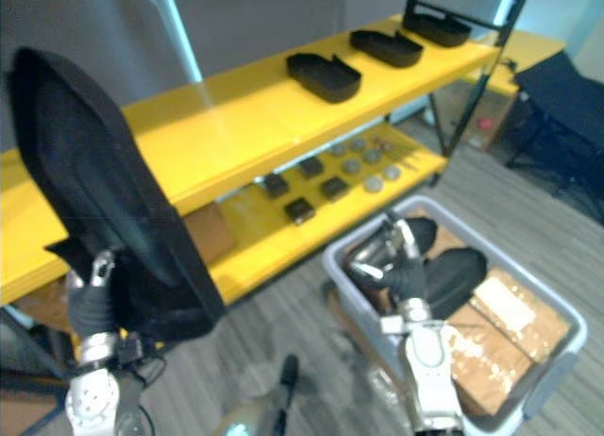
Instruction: Walk over and take plastic housings, then place them on the shelf
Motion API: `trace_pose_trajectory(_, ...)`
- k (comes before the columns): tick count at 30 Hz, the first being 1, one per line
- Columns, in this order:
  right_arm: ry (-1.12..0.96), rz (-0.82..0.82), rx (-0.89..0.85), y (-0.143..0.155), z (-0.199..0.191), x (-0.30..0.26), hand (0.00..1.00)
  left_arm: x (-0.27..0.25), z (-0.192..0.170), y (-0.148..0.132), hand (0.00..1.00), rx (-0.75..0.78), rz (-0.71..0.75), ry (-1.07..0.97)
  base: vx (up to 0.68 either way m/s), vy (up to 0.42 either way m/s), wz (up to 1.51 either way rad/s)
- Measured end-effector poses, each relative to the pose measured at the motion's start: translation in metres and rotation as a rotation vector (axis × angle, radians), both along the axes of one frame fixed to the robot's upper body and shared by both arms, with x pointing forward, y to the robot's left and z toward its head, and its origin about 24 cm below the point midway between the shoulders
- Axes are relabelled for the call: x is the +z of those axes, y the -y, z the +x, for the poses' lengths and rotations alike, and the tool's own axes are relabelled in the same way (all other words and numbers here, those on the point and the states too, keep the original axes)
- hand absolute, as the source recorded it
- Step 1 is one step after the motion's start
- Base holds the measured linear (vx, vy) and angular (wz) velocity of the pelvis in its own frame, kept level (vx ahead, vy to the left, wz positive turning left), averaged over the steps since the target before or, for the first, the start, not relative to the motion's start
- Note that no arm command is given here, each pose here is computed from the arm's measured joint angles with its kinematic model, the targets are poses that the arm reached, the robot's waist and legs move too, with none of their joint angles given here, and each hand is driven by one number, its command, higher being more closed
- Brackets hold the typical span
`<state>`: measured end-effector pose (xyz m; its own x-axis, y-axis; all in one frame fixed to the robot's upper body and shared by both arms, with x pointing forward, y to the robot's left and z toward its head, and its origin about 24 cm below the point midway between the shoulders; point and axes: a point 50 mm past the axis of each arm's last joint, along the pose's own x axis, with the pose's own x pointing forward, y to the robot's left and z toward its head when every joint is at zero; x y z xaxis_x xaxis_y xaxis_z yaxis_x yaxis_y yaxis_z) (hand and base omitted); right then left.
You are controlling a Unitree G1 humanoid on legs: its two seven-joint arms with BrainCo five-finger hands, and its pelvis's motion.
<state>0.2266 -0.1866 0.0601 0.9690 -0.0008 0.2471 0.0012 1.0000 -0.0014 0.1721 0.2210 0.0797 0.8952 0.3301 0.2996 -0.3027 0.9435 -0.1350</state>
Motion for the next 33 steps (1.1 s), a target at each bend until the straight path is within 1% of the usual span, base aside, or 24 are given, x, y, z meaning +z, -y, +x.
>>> trace_pose_trajectory(5,-0.006,0.035,-0.001,-0.004,-0.004,-0.004,0.00,-0.002,-0.003,-0.002,1.00,0.004,0.003,-0.011,0.02,0.037,-0.10)
trace_pose_trajectory(10,0.043,0.054,0.007,-0.008,-0.004,0.000,0.00,0.001,-0.002,-0.004,1.00,0.030,-0.001,0.002,0.01,0.072,-0.01)
trace_pose_trajectory(15,0.057,0.048,0.004,-0.010,-0.004,0.001,0.00,0.015,-0.010,-0.015,1.00,0.077,0.037,0.049,0.06,0.092,0.10)
trace_pose_trajectory(18,0.055,0.036,-0.001,-0.007,-0.005,0.000,0.00,0.022,-0.010,-0.014,1.00,0.075,0.046,0.086,0.22,0.120,0.38)
trace_pose_trajectory(21,0.068,0.031,-0.014,-0.007,-0.005,0.001,0.00,0.026,-0.008,-0.013,1.00,0.071,0.095,0.090,0.26,0.148,0.44)
trace_pose_trajectory(23,0.088,0.025,-0.008,-0.007,-0.005,0.004,0.00,0.027,-0.007,-0.014,1.00,0.069,0.103,0.089,0.31,0.078,0.33)
trace_pose_trajectory(25,0.128,-0.006,-0.003,0.000,-0.006,0.011,0.00,0.032,-0.001,-0.012,1.00,0.060,0.104,0.118,0.30,0.027,0.76)
trace_pose_trajectory(27,0.177,-0.001,-0.006,0.009,-0.007,0.021,0.00,0.034,0.007,-0.009,1.00,0.046,0.086,0.142,0.23,-0.035,0.90)
trace_pose_trajectory(29,0.264,0.061,0.018,0.018,-0.003,0.038,0.00,0.030,0.014,-0.009,1.00,0.041,0.070,0.126,0.25,-0.106,0.83)
trace_pose_trajectory(33,0.377,0.162,0.081,0.019,0.004,0.060,0.00,0.023,0.011,-0.012,1.00,0.043,0.081,0.065,0.27,-0.232,0.61)
